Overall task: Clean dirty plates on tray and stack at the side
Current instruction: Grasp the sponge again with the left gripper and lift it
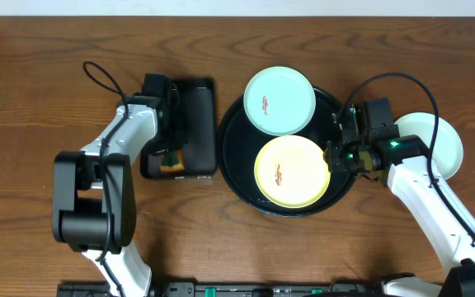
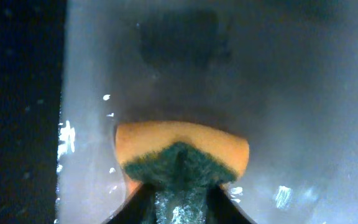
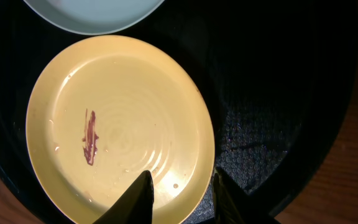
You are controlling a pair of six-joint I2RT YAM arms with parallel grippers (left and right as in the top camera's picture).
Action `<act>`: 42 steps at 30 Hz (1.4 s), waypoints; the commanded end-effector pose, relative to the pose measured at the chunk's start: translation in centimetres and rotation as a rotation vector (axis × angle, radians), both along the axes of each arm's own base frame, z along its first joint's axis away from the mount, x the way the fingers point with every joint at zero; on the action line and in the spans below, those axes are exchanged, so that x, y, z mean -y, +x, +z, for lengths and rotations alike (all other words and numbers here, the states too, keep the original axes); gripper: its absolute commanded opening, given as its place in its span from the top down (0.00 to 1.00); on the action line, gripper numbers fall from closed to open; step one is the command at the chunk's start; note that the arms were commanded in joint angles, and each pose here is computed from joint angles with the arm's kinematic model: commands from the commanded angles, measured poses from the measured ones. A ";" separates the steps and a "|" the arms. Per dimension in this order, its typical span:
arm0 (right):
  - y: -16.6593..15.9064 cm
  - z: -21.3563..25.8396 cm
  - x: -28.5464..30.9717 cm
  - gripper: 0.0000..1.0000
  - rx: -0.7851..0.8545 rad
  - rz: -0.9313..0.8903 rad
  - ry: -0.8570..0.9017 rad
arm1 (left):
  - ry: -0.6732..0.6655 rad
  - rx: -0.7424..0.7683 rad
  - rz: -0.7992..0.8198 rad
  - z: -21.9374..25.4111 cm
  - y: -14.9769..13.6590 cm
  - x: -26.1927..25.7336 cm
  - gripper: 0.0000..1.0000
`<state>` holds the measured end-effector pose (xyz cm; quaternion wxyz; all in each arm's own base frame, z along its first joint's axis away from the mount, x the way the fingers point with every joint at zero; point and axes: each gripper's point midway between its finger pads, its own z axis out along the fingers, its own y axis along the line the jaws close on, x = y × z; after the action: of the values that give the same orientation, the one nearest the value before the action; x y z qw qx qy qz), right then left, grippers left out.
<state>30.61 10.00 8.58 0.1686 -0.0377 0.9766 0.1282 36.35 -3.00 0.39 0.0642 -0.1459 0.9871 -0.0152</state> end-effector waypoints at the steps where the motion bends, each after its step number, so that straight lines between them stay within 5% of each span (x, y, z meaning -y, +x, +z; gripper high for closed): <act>1: 0.1 0.4 -0.5 0.71 0.007 0.009 0.012 | 0.014 -0.049 -0.020 -2.5 -0.3 0.0 0.92; 6: 0.1 0.4 -0.5 0.71 0.005 0.008 0.012 | -0.084 -0.079 -0.100 -2.3 -1.1 2.4 0.93; 11: 0.1 0.4 -0.5 0.73 0.003 0.009 0.011 | -0.085 -0.044 -0.104 1.4 -1.0 2.5 0.56; 19: -0.1 0.3 -0.4 0.73 -0.002 0.009 0.010 | -0.076 -0.092 -0.100 3.4 -3.4 2.1 0.48; 26: 0.0 0.4 -0.4 0.73 0.001 0.008 0.011 | -0.074 -0.157 -0.066 -0.4 -5.6 1.9 0.58; 30: 0.0 0.4 -0.5 0.73 0.001 0.009 0.011 | -0.075 -0.137 -0.068 -2.0 -5.5 1.9 0.92; 42: 0.7 -0.2 0.7 0.77 0.014 -0.031 -0.055 | -0.092 0.004 -0.088 6.0 -1.7 2.6 0.93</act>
<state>30.78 9.78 8.58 0.1722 -0.0348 0.9769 0.1218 32.34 -4.86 2.12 -0.0006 -0.1139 0.9926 -0.0414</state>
